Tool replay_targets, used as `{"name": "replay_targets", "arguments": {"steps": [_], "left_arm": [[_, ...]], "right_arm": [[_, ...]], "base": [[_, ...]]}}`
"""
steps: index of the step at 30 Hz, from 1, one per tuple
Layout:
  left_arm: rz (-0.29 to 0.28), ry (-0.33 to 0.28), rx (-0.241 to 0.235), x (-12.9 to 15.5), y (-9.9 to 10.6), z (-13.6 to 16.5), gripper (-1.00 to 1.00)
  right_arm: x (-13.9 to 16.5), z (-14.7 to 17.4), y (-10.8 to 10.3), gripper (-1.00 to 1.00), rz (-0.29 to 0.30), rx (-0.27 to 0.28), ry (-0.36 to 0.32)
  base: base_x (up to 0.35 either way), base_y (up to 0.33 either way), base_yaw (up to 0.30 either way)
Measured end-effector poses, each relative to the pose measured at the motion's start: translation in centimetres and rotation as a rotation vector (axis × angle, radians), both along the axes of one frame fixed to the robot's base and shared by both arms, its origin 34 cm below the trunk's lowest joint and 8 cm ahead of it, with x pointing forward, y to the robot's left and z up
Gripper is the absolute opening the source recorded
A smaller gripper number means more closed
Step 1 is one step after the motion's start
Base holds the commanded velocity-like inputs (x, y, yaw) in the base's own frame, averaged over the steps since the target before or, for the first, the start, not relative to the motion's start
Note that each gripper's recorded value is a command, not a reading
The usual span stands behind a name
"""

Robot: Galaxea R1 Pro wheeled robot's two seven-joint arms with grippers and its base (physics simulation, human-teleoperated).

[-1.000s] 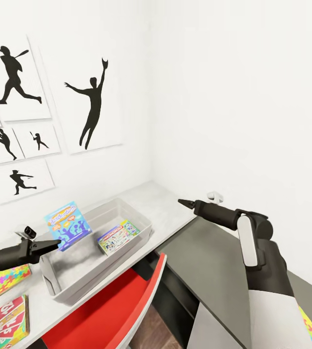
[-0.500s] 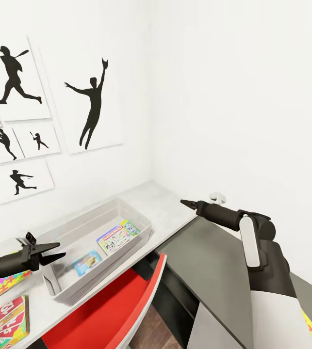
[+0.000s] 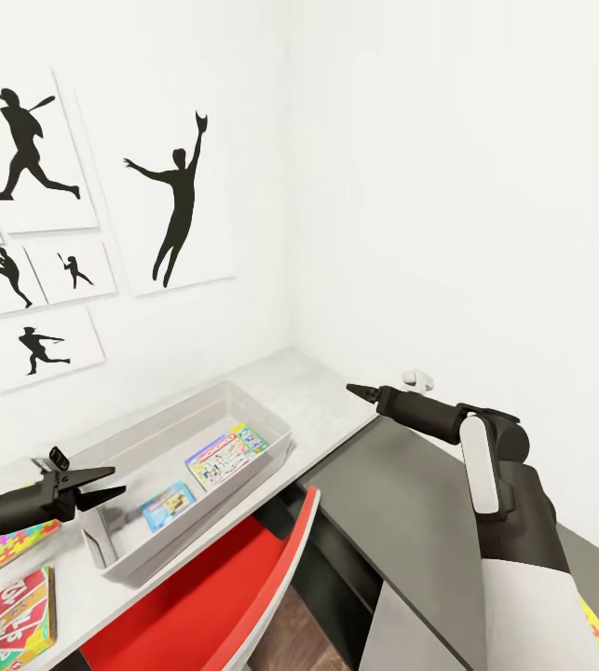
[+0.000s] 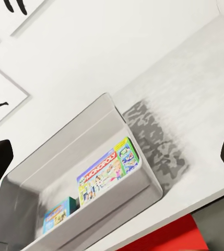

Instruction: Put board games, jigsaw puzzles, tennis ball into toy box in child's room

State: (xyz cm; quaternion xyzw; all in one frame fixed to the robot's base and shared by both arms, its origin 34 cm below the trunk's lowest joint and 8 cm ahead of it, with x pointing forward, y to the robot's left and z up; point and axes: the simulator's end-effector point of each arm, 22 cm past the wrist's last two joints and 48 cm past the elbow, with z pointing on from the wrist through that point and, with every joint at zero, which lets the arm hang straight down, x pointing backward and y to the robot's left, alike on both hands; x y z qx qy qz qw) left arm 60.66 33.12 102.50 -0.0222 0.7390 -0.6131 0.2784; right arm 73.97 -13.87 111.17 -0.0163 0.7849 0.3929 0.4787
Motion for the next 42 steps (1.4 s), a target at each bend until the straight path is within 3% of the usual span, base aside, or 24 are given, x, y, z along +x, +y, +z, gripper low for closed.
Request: {"name": "replay_targets", "arguments": {"steps": [20,29,42], "left_arm": [[0.006,-0.003,0.003,0.0,0.4,0.2,1.00],[0.041,-0.026,-0.006,0.5,1.6,1.3,1.00],[0.077,-0.059,0.021,0.6,4.3,3.0,1.00]], "right_arm": [[0.0,0.0,-0.2,1.00,-0.002,0.003,0.000],[0.0,0.0,-0.3,1.00,-0.005,0.004,0.001],[0.0,0.1,-0.2,1.00,-0.003,0.004,-0.001]], "base": [[0.000,0.000,0.000],[0.000,0.000,0.000],[0.000,0.000,0.000]]}}
